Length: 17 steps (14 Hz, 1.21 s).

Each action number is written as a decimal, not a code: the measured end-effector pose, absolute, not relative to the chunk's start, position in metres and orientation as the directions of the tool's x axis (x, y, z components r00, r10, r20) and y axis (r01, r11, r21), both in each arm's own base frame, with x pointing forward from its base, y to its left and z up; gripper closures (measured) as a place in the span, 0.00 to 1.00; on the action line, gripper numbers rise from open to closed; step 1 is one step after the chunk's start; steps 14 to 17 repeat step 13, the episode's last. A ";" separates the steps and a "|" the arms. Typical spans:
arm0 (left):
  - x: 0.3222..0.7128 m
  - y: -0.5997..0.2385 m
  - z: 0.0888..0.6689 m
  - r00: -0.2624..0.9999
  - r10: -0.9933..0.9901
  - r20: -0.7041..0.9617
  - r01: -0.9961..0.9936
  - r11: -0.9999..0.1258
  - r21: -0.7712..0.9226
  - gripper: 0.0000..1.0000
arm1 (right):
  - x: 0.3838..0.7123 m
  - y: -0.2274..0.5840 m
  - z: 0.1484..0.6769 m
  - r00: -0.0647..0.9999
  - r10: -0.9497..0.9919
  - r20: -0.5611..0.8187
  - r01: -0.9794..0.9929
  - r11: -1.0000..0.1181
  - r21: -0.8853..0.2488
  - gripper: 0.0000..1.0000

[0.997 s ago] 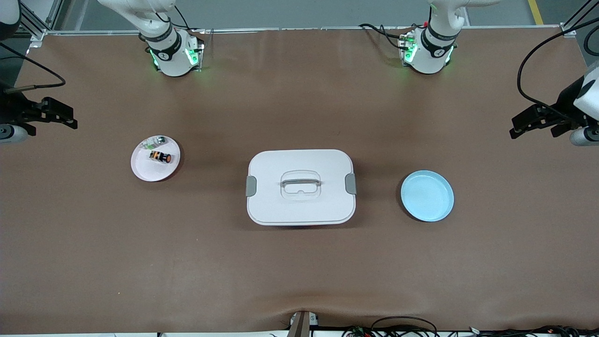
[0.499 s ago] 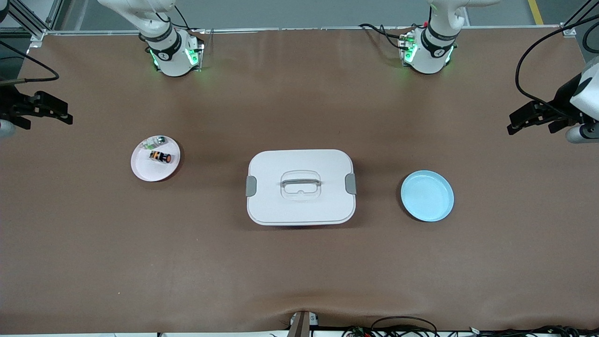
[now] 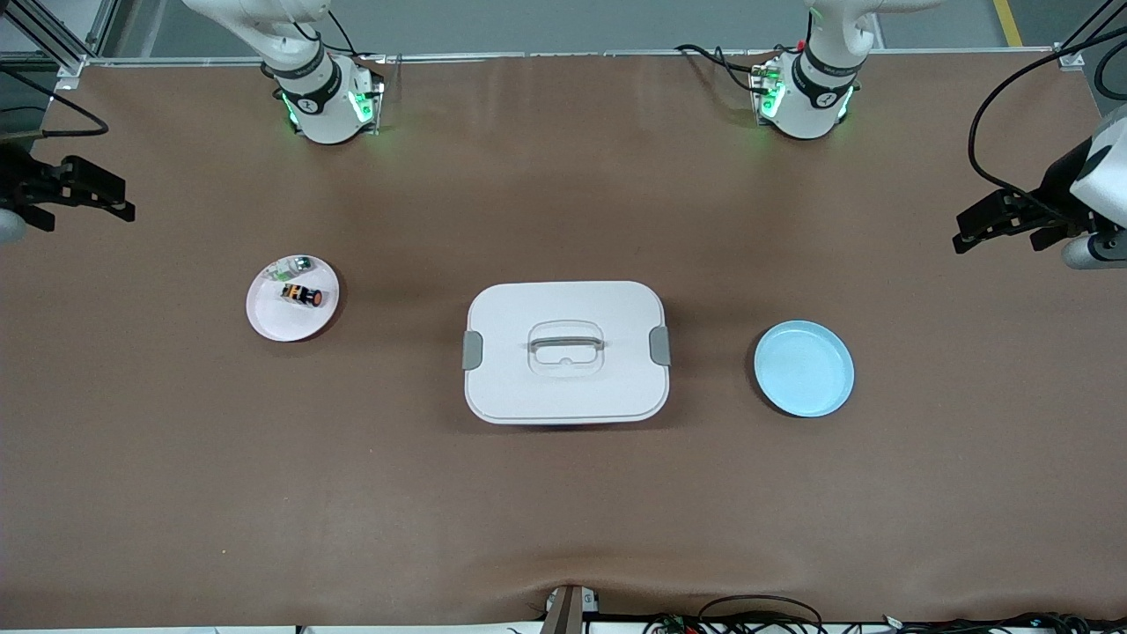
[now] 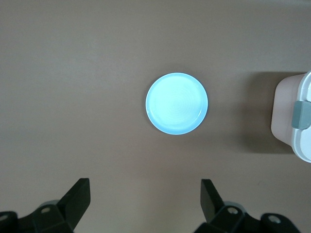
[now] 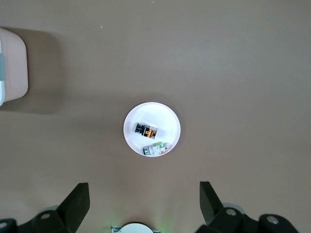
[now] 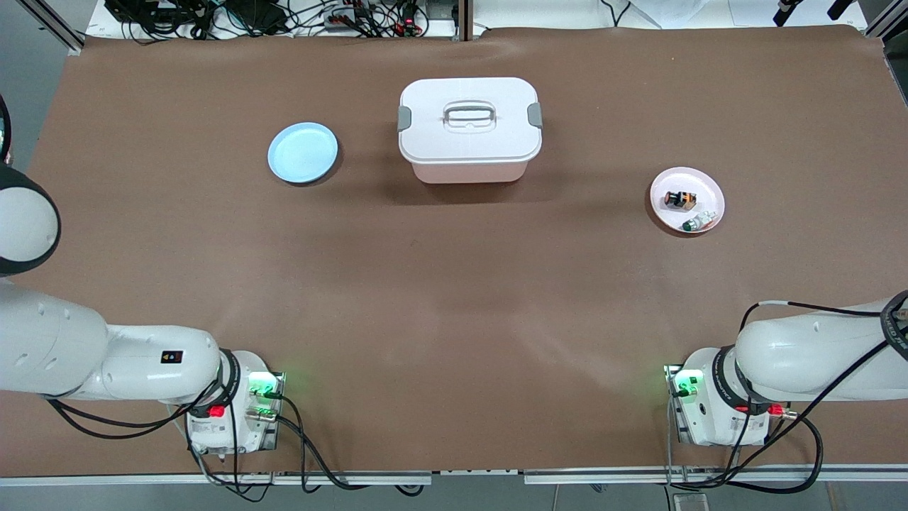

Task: Transfer orange switch to right arm and place

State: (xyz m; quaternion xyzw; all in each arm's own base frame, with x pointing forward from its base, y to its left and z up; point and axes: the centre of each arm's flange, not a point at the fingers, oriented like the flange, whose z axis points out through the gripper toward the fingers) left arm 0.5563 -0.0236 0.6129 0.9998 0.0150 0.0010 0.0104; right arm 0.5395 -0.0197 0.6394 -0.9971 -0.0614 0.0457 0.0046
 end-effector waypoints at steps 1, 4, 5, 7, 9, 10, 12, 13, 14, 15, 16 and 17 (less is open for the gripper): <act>0.556 -0.024 0.613 1.000 0.029 0.002 0.029 -0.999 0.021 0.00 | 0.539 -0.021 0.641 0.989 0.120 -0.088 0.119 -0.993 -0.015 0.00; 0.556 -0.024 0.613 1.000 0.029 0.002 0.029 -0.999 0.021 0.00 | 0.538 -0.030 0.641 0.991 0.102 -0.087 0.101 -0.995 -0.019 0.00; 0.556 -0.024 0.613 1.000 0.029 0.002 0.029 -0.999 0.021 0.00 | 0.538 -0.031 0.641 0.992 0.092 -0.087 0.091 -0.996 -0.019 0.00; 0.556 -0.024 0.613 1.000 0.029 0.002 0.029 -0.999 0.021 0.00 | 0.538 -0.028 0.641 0.994 0.058 -0.089 0.056 -0.998 -0.020 0.00; 0.556 -0.024 0.613 1.000 0.029 0.002 0.028 -0.999 0.021 0.00 | 0.538 -0.020 0.642 0.995 0.044 -0.088 0.043 -0.999 -0.021 0.00; 0.556 -0.024 0.613 1.000 0.029 0.002 0.028 -0.999 0.021 0.00 | 0.538 -0.017 0.642 0.995 0.045 -0.087 0.043 -0.999 -0.023 0.00; 0.556 -0.024 0.613 1.000 0.028 0.002 0.028 -0.999 0.021 0.00 | 0.539 -0.010 0.643 0.996 0.032 -0.085 0.029 -0.999 -0.044 0.00; 0.556 -0.024 0.613 1.000 0.028 0.002 0.028 -0.999 0.021 0.00 | 0.539 -0.009 0.644 0.996 0.023 -0.082 0.018 -0.998 -0.057 0.00; 0.556 -0.024 0.613 1.000 0.028 0.002 0.028 -0.999 0.021 0.00 | 0.539 -0.009 0.644 0.996 0.023 -0.082 0.018 -0.998 -0.057 0.00; 0.556 -0.024 0.613 1.000 0.028 0.002 0.028 -0.999 0.021 0.00 | 0.539 -0.009 0.644 0.996 0.023 -0.082 0.018 -0.998 -0.057 0.00; 0.556 -0.024 0.613 1.000 0.028 0.002 0.028 -0.999 0.021 0.00 | 0.539 -0.009 0.644 0.996 0.023 -0.082 0.018 -0.998 -0.057 0.00; 0.556 -0.024 0.613 1.000 0.028 0.002 0.028 -0.999 0.021 0.00 | 0.539 -0.009 0.644 0.996 0.023 -0.082 0.018 -0.998 -0.057 0.00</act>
